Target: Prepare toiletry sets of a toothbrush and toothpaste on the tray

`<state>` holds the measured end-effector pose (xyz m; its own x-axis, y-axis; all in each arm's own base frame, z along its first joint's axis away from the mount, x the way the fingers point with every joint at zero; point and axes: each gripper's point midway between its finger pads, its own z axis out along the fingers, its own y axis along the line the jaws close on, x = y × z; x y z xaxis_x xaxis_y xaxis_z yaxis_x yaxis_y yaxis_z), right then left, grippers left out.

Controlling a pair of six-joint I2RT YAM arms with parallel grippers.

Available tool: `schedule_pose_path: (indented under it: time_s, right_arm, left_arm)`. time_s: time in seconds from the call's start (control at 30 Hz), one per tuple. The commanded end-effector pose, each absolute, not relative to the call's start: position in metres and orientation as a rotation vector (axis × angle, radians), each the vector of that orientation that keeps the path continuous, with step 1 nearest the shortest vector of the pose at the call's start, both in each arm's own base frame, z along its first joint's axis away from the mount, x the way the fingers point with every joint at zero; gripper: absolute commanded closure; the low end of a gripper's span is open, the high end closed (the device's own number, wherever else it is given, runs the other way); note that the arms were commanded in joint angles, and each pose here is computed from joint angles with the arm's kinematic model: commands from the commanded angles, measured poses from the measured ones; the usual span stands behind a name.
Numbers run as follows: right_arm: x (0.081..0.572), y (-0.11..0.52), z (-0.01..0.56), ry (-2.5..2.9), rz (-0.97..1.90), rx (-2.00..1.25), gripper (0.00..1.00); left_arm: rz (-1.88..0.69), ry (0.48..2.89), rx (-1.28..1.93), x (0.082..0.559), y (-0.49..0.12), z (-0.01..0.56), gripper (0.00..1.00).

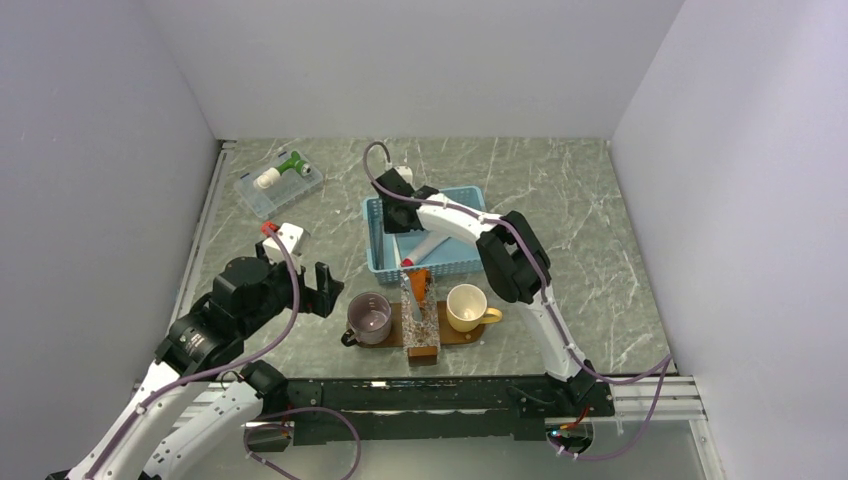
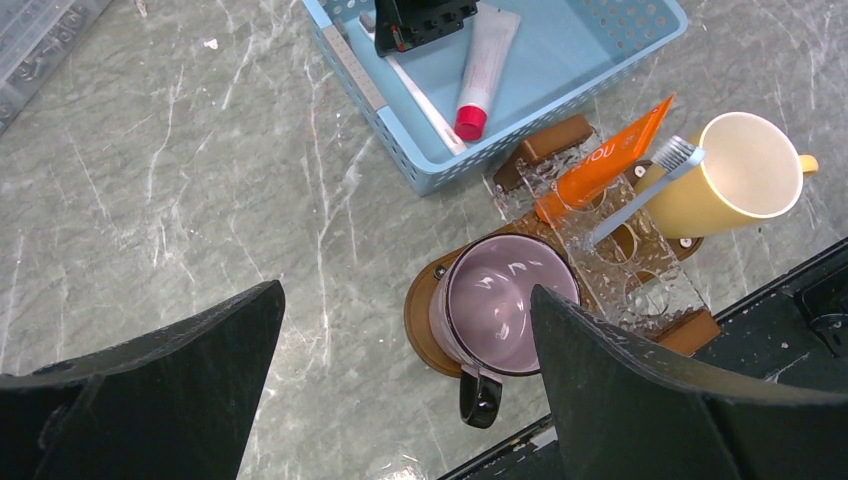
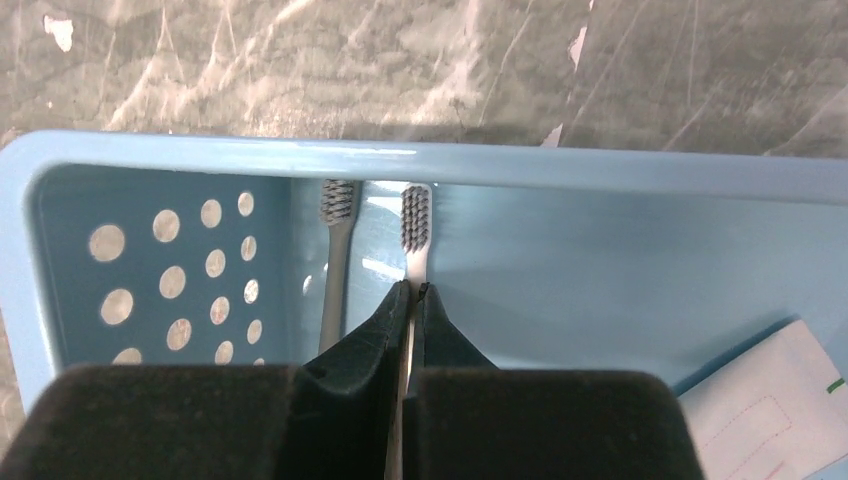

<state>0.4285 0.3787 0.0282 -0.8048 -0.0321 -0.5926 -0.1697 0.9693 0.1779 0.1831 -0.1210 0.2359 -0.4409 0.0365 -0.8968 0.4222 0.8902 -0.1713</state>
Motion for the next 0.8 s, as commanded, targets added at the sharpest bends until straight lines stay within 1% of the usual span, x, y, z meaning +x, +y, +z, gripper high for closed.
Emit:
schedule_pose_path:
  time_s: [0.0, 0.57, 0.77]
  right_arm:
    - [0.43, 0.392, 0.076, 2.391, 0.426, -0.115, 1.0]
    - [0.421, 0.386, 0.125, 2.284, 0.524, -0.084, 1.0]
    - [0.42, 0.377, 0.156, 2.182, 0.555, -0.071, 1.0]
  left_arm:
    - [-0.454, 1.965, 0.332, 0.188, -0.123, 0.244, 0.01]
    - [-0.44, 1.977, 0.328, 0.191, -0.122, 0.241, 0.0]
    - [-0.453, 1.961, 0.34, 0.19, -0.124, 0.244, 0.01]
